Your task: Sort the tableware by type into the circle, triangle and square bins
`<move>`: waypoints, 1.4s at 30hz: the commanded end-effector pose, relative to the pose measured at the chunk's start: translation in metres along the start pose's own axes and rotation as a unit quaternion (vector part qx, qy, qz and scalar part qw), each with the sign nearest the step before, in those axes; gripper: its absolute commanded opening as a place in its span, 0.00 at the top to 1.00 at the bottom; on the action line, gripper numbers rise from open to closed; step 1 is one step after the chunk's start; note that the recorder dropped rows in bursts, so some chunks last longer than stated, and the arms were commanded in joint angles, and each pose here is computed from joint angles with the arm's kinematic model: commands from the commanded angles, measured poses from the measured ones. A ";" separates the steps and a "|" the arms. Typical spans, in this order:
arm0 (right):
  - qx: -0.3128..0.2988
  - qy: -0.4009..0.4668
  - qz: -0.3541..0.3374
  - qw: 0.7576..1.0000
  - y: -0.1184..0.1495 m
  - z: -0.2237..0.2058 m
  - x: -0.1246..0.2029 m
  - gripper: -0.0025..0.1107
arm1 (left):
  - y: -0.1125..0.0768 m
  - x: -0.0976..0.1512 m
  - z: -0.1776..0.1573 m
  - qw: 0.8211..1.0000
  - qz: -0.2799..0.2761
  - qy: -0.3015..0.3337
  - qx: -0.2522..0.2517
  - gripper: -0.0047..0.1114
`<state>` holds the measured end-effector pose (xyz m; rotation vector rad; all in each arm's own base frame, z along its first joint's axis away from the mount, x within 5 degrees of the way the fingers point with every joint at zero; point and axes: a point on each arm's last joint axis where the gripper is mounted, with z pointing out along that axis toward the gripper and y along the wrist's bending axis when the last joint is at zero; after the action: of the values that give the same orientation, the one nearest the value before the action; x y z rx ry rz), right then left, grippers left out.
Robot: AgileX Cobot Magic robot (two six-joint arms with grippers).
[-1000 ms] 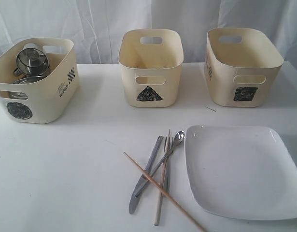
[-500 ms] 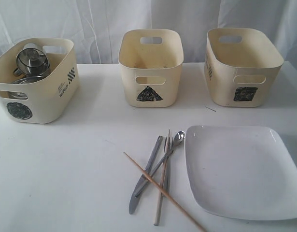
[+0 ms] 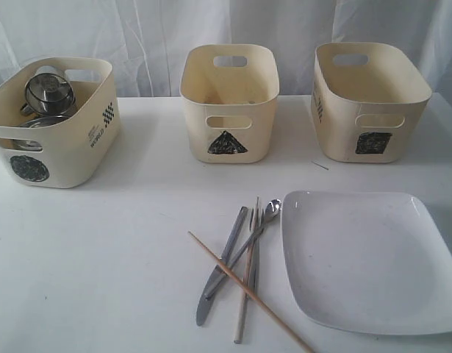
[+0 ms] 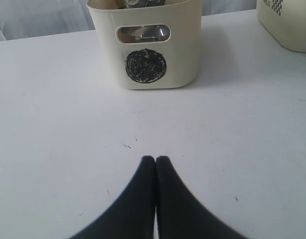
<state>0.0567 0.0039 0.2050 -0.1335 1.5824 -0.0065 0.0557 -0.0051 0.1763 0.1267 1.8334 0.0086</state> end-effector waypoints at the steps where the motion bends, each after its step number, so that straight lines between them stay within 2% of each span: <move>1: 0.000 0.002 0.000 1.000 0.000 0.000 0.002 0.98 | -0.001 0.002 0.000 1.000 -0.005 0.002 0.002 0.96; 12: 0.000 0.002 -0.001 1.000 0.000 0.000 0.002 0.98 | -0.001 0.002 0.000 1.000 -0.005 0.002 0.002 0.96; 14: 0.001 0.002 -0.045 0.999 0.000 0.000 0.002 0.98 | -0.001 0.002 0.000 1.000 -0.005 0.002 0.002 0.96; 15: 0.001 0.002 -0.041 0.999 0.000 0.000 0.002 0.98 | -0.001 0.002 0.000 1.000 -0.005 0.002 0.002 0.96; 18: -0.008 -0.028 0.092 0.995 0.001 0.000 -0.004 0.98 | -0.001 0.002 0.000 1.000 -0.005 0.002 0.002 0.96; 20: -0.016 -0.073 0.167 0.983 0.001 -0.002 -0.013 0.98 | -0.001 0.002 0.000 1.000 -0.005 0.002 0.002 0.96; 24: -0.050 -0.222 0.239 0.944 -0.002 -0.011 -0.046 0.98 | -0.001 0.002 0.000 1.000 -0.005 0.002 0.002 0.96; 26: -0.064 -0.285 0.218 0.931 -0.001 -0.018 -0.059 0.98 | -0.001 0.002 0.000 1.000 -0.005 0.002 0.002 0.96; 29: -0.099 -0.332 0.158 0.925 0.006 -0.026 -0.073 0.98 | -0.001 0.002 0.000 1.000 -0.005 0.002 0.002 0.96; 33: -0.170 -0.327 0.096 0.925 0.021 -0.031 -0.081 0.98 | -0.001 0.002 0.000 1.000 -0.005 0.002 0.002 0.96; 37: -0.230 -0.297 0.119 0.919 0.029 -0.034 -0.084 0.98 | -0.001 0.002 0.000 1.000 -0.005 0.002 0.002 0.96; 42: -0.232 -0.290 0.144 0.917 0.028 -0.033 -0.084 0.98 | -0.001 0.002 0.000 1.000 -0.005 0.002 0.002 0.96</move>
<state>0.0235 0.0361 0.2848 -0.2453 0.9699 0.5698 0.0556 -0.0052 0.1759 0.1275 1.8374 0.0080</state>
